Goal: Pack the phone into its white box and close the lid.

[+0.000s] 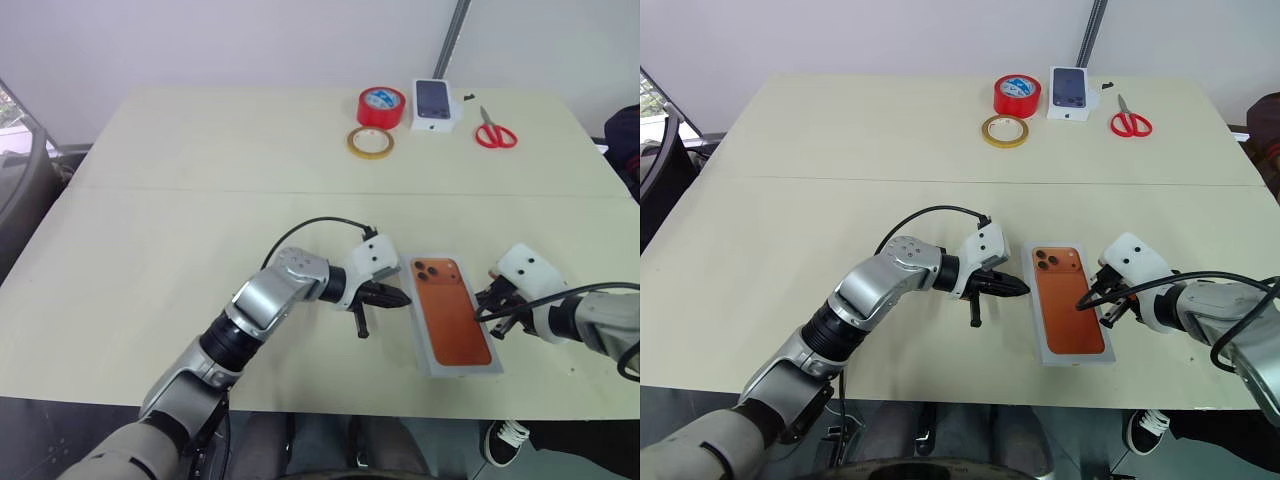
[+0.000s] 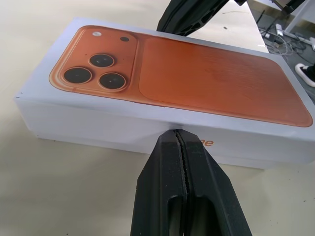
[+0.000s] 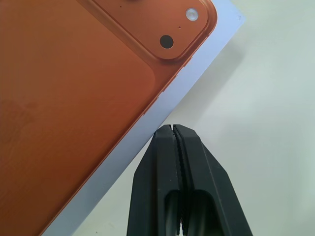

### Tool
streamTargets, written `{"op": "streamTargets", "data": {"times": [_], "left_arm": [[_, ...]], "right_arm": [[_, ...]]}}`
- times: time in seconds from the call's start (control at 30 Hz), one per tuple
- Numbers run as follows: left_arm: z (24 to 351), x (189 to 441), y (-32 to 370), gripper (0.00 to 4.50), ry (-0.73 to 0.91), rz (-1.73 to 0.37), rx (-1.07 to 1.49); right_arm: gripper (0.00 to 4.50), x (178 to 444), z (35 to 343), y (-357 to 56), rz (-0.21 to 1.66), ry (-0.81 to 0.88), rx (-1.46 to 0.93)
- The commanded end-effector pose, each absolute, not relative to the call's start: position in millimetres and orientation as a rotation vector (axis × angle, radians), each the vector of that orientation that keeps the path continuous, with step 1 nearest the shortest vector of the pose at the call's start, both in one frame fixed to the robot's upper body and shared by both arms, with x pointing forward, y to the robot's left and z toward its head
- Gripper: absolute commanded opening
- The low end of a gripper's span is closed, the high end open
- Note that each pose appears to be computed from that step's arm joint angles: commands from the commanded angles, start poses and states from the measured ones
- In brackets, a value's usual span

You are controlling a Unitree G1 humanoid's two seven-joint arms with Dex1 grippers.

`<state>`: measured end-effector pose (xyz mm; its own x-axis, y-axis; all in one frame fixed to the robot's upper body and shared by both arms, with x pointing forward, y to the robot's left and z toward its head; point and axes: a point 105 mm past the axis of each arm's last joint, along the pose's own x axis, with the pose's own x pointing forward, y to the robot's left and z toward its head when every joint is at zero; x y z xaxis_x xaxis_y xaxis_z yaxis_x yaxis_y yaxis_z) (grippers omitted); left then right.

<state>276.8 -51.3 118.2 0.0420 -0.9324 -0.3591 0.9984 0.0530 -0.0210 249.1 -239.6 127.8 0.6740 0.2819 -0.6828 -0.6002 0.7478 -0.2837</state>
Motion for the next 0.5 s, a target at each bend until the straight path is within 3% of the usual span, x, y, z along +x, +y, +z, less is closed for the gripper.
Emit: {"op": "streamTargets", "data": {"times": [0.03, 0.5], "left_arm": [[123.6, 272.3, -59.4, 0.0, 0.281, -1.531, 0.284], [121.2, 279.7, -63.5, 0.0, 0.285, -1.479, 0.243]], "right_arm": [[0.06, 251.1, 133.8, -231.7, 0.544, 0.616, -0.523], [0.06, 255.8, 129.8, -239.0, 0.498, 0.614, -0.519]]}}
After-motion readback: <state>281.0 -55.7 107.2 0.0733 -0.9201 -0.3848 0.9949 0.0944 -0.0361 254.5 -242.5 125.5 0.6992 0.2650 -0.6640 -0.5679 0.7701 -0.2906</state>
